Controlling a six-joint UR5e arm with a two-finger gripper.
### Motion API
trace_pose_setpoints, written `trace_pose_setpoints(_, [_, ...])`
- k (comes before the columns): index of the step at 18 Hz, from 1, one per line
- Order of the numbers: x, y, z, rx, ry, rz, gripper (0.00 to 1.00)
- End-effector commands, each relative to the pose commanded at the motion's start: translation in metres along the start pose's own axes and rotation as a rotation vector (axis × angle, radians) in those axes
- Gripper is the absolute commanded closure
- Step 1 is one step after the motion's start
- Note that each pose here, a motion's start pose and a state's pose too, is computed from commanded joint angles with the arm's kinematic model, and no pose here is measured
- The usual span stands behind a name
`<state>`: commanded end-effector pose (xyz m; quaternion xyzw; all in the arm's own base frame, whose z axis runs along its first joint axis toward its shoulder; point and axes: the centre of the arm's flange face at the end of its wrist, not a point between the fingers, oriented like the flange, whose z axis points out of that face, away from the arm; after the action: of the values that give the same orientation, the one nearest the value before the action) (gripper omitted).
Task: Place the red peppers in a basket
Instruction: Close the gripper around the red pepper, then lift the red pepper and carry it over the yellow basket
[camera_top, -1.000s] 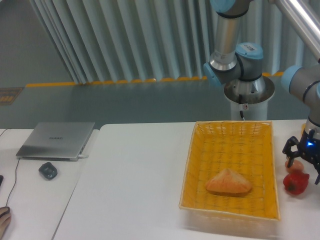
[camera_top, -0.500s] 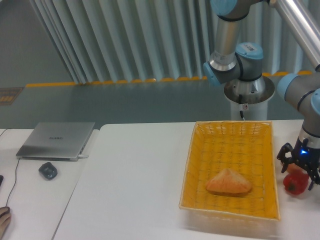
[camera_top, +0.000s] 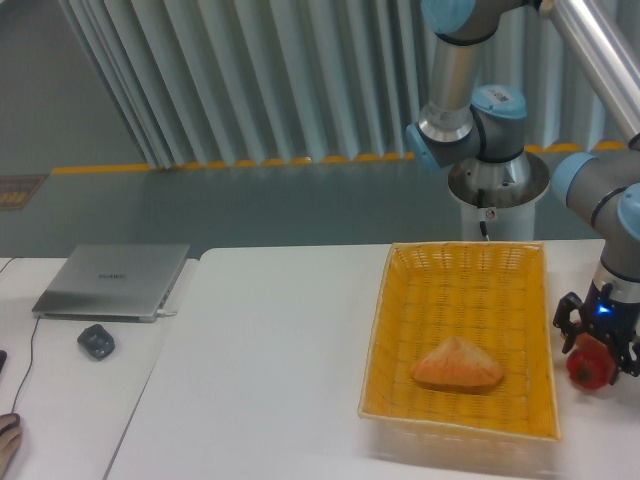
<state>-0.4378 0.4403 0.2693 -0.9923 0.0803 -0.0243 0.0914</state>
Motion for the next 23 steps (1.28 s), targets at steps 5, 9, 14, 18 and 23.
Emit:
trace_pose_setpoints(5, [-0.002, -0.002, -0.011, 0.007, -0.017, -0.004, 0.65])
trace_pose_setpoints(9, [-0.005, -0.004, -0.050, 0.028, -0.077, 0.004, 0.65])
trace_pose_setpoints(14, [-0.007, -0.005, -0.100, 0.046, -0.118, -0.004, 0.65])
trace_pose_setpoints(18, [0.019, -0.012, -0.135, 0.045, -0.100, -0.001, 0.65])
trace_pose_setpoints(23, [0.091, -0.044, -0.153, 0.039, -0.078, 0.019, 0.64])
